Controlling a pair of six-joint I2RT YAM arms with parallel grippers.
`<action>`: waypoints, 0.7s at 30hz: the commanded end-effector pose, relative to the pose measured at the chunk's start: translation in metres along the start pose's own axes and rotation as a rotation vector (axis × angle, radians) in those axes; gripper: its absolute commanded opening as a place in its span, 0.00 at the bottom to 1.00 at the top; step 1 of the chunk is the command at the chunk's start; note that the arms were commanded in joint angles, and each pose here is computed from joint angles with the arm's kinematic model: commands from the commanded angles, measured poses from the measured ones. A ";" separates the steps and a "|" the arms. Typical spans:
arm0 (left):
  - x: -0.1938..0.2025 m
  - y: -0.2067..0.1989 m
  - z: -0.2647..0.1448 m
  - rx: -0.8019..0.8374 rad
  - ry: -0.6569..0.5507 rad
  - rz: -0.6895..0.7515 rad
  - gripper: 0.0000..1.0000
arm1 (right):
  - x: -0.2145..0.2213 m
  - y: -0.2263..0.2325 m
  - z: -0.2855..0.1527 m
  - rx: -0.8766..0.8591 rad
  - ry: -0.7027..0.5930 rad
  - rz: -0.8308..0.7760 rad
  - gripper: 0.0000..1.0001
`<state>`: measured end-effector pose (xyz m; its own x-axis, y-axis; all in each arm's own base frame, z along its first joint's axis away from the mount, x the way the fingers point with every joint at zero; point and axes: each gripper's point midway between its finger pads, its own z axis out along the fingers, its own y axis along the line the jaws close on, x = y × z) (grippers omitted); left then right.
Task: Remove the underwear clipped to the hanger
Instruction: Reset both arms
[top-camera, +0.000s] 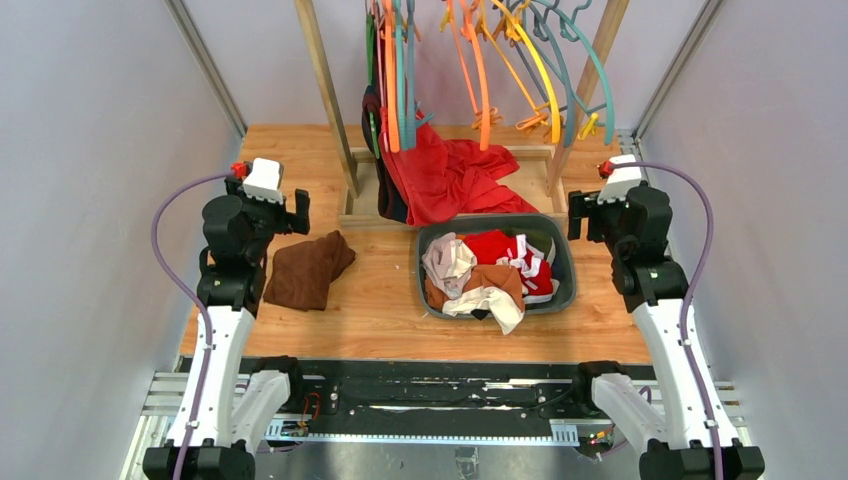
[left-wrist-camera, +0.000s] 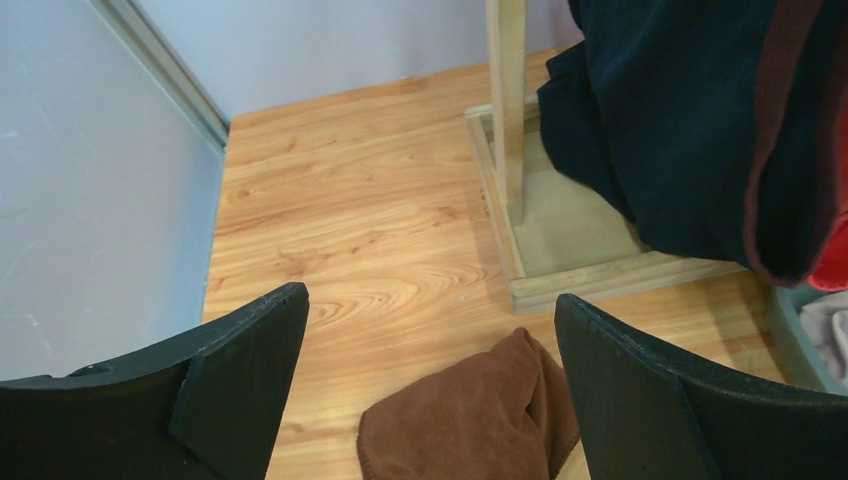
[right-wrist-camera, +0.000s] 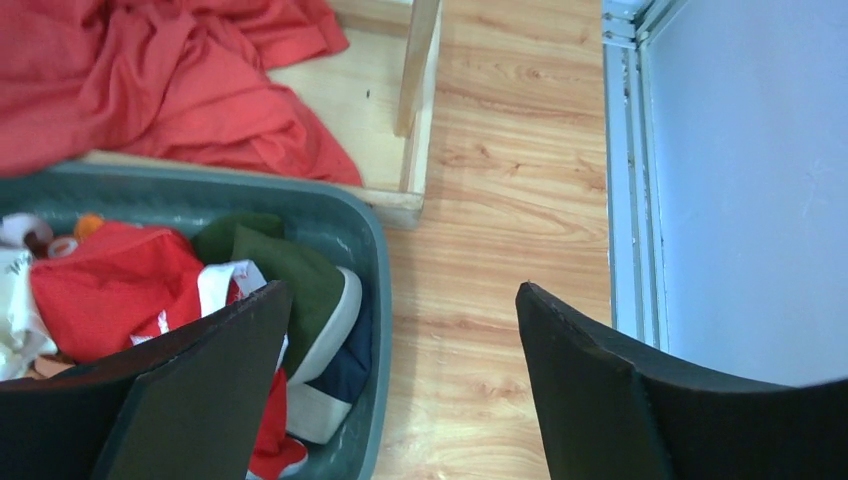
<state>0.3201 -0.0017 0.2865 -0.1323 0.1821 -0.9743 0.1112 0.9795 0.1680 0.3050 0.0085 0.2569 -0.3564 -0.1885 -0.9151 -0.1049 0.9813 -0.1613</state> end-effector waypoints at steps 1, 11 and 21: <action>-0.013 -0.009 -0.001 0.057 -0.071 -0.042 0.98 | -0.030 -0.019 -0.006 0.110 -0.138 0.122 0.85; -0.014 -0.004 -0.004 -0.017 -0.244 -0.172 0.98 | -0.029 -0.029 -0.011 0.154 -0.167 0.016 0.90; -0.032 -0.027 -0.003 0.126 -0.267 -0.196 0.98 | -0.029 -0.033 -0.021 0.171 -0.219 -0.127 0.91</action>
<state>0.3177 -0.0229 0.2795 0.0362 -0.0381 -0.9986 0.1640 0.9860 -0.0317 0.2989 -0.0092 0.2858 -0.1728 -0.2283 -0.9581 0.0042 0.9726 -0.2325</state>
